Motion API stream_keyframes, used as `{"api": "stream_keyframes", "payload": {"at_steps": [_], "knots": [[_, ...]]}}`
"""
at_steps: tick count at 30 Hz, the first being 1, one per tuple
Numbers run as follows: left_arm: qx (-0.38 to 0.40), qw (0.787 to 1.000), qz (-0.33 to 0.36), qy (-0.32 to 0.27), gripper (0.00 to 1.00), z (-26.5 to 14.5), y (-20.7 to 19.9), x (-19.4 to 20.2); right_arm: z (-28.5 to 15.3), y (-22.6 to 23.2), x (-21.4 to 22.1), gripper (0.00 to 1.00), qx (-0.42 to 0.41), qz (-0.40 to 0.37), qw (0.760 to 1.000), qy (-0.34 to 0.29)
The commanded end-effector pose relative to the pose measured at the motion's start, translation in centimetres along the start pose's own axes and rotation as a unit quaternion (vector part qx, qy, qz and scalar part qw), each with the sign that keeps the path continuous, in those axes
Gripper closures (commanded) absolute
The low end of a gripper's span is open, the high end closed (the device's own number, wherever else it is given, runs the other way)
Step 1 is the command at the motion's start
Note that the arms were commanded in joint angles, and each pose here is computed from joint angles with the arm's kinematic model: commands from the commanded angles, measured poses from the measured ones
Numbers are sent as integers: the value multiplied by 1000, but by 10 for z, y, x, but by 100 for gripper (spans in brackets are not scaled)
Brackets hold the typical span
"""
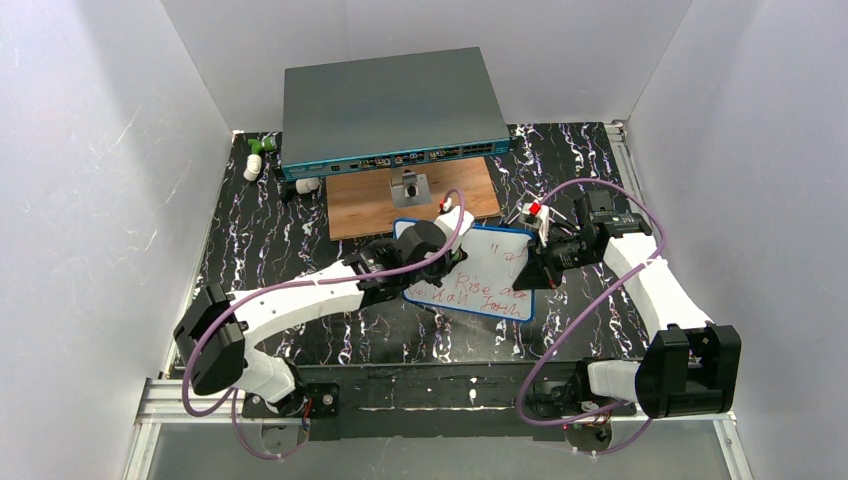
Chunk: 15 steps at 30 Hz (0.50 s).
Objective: Erase the whiteboard
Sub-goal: Erase the center of the board with the whiteboard.
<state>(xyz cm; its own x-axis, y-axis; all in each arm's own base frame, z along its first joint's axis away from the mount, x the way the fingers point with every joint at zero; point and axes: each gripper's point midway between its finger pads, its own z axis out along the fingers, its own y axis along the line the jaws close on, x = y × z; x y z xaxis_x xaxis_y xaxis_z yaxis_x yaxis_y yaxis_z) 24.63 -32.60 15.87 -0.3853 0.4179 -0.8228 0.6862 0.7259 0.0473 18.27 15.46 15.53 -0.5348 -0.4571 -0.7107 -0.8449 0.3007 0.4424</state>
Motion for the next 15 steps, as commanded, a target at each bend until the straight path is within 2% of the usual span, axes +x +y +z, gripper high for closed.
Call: {"api": "stream_keyframes", "payload": {"at_steps": [1,5,9,13,15], "knots": [[-77,996,-3,-37,100,-8,43,-36,0,31,0,99,-51,7,999,-4],[-12,999,17,-49,100,-5,17,-45,0,30,1,99,-50,7,999,-3],[35,997,49,-41,100,0,-21,-38,0,29,1,99,-51,9,999,-2],[69,995,70,-27,100,14,-65,-26,1,28,1,99,-51,10,999,-1],[73,995,69,-27,100,18,-71,-26,1,28,2,99,-50,10,999,-1]]}}
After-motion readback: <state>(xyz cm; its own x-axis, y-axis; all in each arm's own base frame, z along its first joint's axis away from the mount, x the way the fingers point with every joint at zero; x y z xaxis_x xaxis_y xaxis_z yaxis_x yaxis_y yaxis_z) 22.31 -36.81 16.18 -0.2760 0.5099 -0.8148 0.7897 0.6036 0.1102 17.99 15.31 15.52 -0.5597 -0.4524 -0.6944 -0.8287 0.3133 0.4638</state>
